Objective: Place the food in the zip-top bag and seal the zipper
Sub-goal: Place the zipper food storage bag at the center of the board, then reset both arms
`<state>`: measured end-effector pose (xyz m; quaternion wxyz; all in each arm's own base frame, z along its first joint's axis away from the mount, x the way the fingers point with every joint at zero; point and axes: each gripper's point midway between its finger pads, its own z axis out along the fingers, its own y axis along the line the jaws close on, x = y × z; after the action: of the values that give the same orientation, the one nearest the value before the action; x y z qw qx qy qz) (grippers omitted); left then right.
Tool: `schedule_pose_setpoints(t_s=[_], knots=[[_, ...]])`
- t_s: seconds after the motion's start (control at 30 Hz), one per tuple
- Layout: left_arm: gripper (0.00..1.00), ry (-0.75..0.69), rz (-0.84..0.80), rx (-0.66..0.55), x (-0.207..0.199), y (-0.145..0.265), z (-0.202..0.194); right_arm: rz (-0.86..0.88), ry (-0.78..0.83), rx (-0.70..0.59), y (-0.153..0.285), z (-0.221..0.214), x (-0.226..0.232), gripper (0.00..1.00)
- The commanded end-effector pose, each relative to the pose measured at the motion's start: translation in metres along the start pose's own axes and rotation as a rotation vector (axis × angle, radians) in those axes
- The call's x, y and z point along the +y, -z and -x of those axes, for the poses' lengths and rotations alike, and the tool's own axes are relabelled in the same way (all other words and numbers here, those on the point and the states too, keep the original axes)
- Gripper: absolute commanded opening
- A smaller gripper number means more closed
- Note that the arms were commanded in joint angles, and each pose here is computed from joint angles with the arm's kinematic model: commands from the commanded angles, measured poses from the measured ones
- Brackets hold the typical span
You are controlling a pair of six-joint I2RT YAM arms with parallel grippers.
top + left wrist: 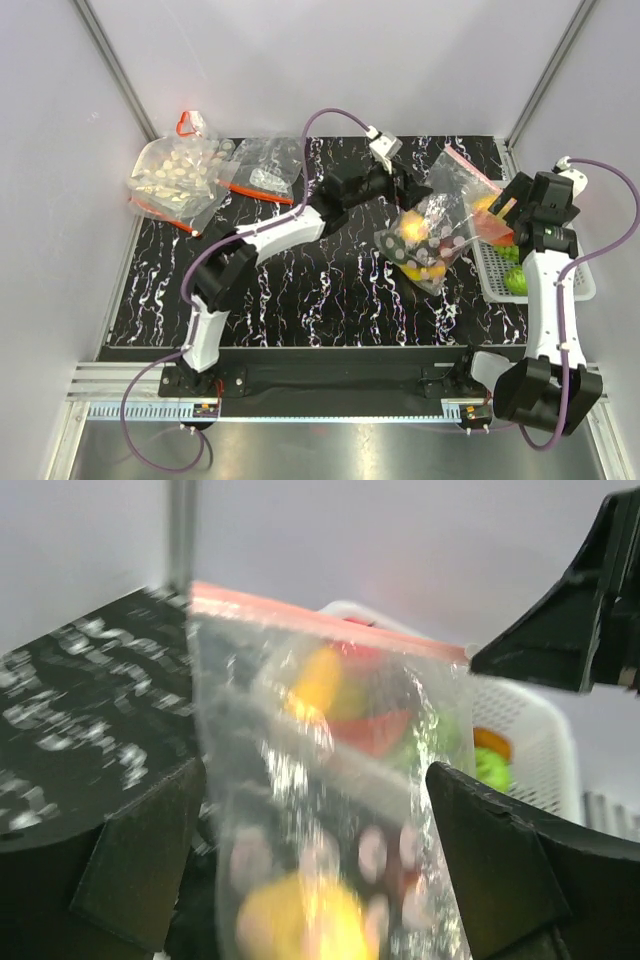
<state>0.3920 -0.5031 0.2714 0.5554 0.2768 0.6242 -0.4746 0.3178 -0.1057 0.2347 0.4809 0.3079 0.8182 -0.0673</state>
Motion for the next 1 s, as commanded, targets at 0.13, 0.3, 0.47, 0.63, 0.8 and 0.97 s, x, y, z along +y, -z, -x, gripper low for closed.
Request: schedule_pose_setpoints(t_s=[0.13, 0.3, 0.47, 0.63, 0.8, 0.97], knots=[[0.99, -0.201, 0.352, -0.109, 0.025, 0.113, 0.116, 0.018, -0.084, -0.171, 0.031, 0.058, 0.006, 0.99], [0.99, -0.083, 0.671, -0.102, 0.04, 0.202, 0.136, 0.234, -0.162, -0.179, 0.07, 0.062, 0.038, 1.0], [0.99, 0.046, 0.786, -0.06, 0.029, 0.27, 0.12, 0.289, -0.265, -0.143, 0.088, 0.05, 0.044, 1.0], [0.99, 0.096, 0.824, -0.014, 0.02, 0.32, 0.083, 0.232, -0.344, -0.099, 0.089, 0.032, 0.032, 1.0], [0.99, 0.175, 0.776, 0.003, 0.001, 0.353, 0.053, 0.298, -0.311, -0.038, 0.08, 0.004, 0.041, 1.0], [0.99, 0.1, 0.75, 0.129, -0.01, 0.377, 0.035, 0.359, -0.258, 0.0, 0.088, -0.003, 0.049, 1.0]])
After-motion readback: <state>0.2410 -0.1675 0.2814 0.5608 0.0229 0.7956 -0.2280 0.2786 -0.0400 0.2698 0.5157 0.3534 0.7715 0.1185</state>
